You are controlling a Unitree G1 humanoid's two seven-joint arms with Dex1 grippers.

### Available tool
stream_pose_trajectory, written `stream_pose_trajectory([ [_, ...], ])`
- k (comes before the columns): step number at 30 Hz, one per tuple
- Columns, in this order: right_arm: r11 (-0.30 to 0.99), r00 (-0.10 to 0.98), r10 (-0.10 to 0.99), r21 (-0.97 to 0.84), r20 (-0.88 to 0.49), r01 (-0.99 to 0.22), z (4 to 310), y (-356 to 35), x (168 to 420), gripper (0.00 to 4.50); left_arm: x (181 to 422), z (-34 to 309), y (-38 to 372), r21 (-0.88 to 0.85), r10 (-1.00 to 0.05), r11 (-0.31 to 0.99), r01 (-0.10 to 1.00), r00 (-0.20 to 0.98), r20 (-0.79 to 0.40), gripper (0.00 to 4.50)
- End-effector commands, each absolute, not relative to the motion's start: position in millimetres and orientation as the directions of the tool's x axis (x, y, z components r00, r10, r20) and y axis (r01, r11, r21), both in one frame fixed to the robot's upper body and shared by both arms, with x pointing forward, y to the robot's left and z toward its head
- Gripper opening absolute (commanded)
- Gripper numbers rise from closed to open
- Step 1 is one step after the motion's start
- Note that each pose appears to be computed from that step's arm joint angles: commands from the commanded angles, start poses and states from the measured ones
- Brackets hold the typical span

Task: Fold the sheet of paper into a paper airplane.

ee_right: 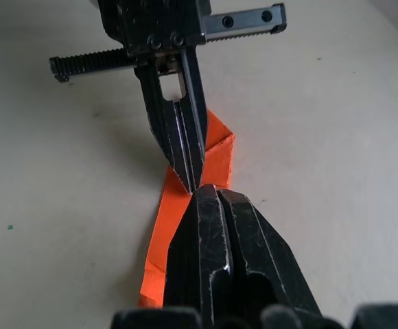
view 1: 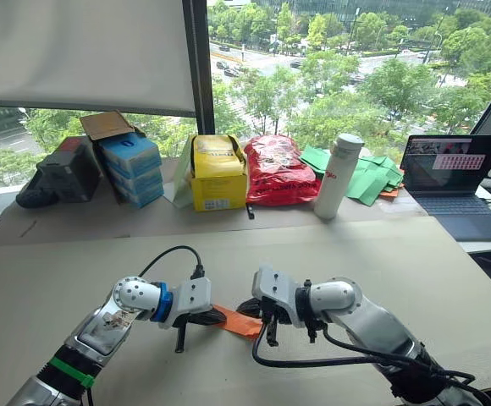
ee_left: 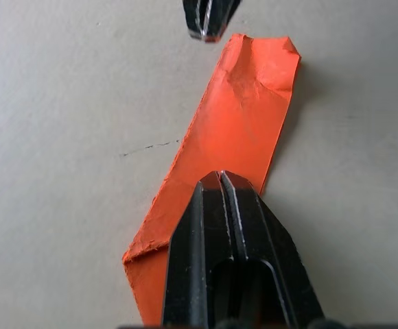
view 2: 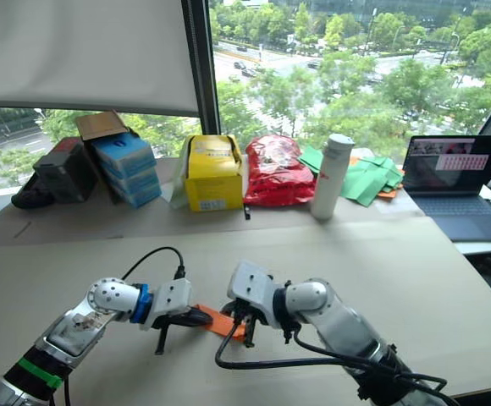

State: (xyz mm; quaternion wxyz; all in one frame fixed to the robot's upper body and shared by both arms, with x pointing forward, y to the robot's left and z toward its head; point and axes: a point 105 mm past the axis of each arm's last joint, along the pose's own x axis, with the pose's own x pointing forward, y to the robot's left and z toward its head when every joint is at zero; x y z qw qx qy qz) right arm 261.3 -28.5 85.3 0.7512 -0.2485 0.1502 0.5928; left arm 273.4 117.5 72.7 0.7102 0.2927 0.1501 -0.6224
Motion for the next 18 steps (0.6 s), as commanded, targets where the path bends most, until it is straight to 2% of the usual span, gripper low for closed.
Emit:
stream_pose_trajectory([
  [1, 0.171, 0.258, 0.779, -0.203, -0.572, -0.964, 70, -39, 261, 0.02, 273, 63, 129, 0.208, -0.755, 0.075, 0.975, 0.192, -0.627, 0.00],
  [7, 0.188, 0.240, 0.720, -0.149, -0.652, -0.971, 46, -50, 259, 0.02, 279, 77, 122, 0.231, -0.785, 0.091, 0.969, 0.212, -0.582, 0.00],
  [12, 0.195, 0.239, 0.714, -0.142, -0.658, -0.971, 45, -50, 260, 0.02, 288, 93, 112, 0.245, -0.817, 0.092, 0.965, 0.213, -0.536, 0.00],
  [18, 0.188, 0.237, 0.713, -0.145, -0.660, -0.971, 45, -50, 258, 0.02, 289, 81, 102, 0.253, -0.800, 0.016, 0.967, 0.164, -0.578, 0.00],
])
